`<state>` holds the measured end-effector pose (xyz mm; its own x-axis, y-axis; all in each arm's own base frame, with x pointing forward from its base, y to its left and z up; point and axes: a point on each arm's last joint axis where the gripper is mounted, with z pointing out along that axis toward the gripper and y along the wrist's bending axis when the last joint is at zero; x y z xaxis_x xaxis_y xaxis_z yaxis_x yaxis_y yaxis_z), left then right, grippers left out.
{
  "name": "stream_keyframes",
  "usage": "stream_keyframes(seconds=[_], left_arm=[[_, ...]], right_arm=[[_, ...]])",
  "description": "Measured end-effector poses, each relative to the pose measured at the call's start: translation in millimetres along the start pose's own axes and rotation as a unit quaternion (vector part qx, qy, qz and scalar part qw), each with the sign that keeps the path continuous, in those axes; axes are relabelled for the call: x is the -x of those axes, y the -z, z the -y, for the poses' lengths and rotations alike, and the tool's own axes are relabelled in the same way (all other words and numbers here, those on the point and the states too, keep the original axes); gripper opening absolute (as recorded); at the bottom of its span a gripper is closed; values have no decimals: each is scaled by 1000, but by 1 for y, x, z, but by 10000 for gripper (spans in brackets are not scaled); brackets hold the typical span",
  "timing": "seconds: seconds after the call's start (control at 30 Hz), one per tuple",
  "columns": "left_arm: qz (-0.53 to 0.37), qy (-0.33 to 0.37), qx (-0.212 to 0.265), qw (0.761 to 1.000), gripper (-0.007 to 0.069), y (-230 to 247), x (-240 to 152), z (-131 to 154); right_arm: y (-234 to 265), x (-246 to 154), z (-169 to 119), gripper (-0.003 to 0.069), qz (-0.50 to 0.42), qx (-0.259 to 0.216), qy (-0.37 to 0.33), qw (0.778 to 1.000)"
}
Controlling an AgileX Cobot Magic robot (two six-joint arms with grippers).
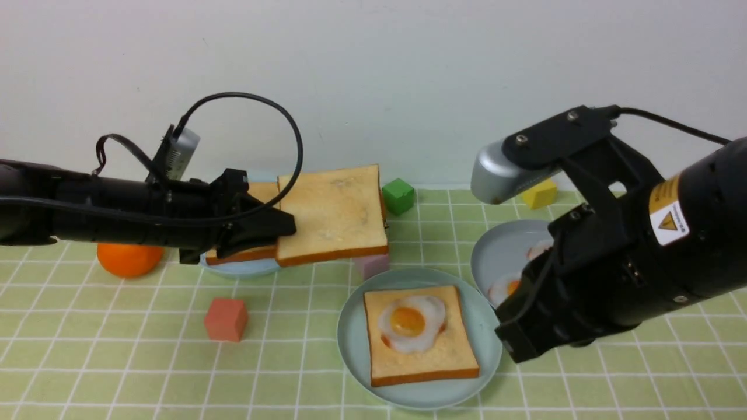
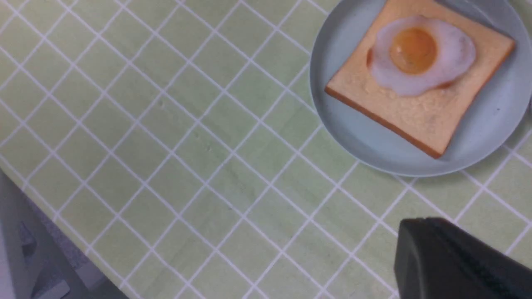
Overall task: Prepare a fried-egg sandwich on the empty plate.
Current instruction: Use the left arm to place a slice of bread on the fried egg in the middle
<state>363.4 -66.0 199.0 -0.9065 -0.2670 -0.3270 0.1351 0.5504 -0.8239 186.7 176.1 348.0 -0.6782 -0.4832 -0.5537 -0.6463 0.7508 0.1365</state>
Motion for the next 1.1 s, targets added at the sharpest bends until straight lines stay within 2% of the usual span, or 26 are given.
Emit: stream_keyframes(seconds=[0.17, 0.33, 0.53, 0.73, 0.87, 1.1], left_arm=[[-61, 0, 7, 998, 105, -35, -39, 12], [-70, -17, 47, 996, 105, -65, -64, 25], [-32, 15, 96, 995, 108, -77, -68, 27], [-40, 67, 111, 991, 140, -87, -74, 17], [-52, 81, 122, 988, 216, -90, -77, 10], [-103, 76, 114, 985, 478, -77, -81, 19]], right_arm=[[0, 0, 2, -8, 2, -10, -26, 1000], [0, 0, 2, -6, 3, -10, -48, 999], [0, 0, 3, -3, 1, -15, -50, 999], [0, 0, 3, 1, 1, -16, -51, 999], [0, 0, 3, 7, 1, -16, -67, 998], [-1, -5, 11, 19, 5, -57, -119, 991]])
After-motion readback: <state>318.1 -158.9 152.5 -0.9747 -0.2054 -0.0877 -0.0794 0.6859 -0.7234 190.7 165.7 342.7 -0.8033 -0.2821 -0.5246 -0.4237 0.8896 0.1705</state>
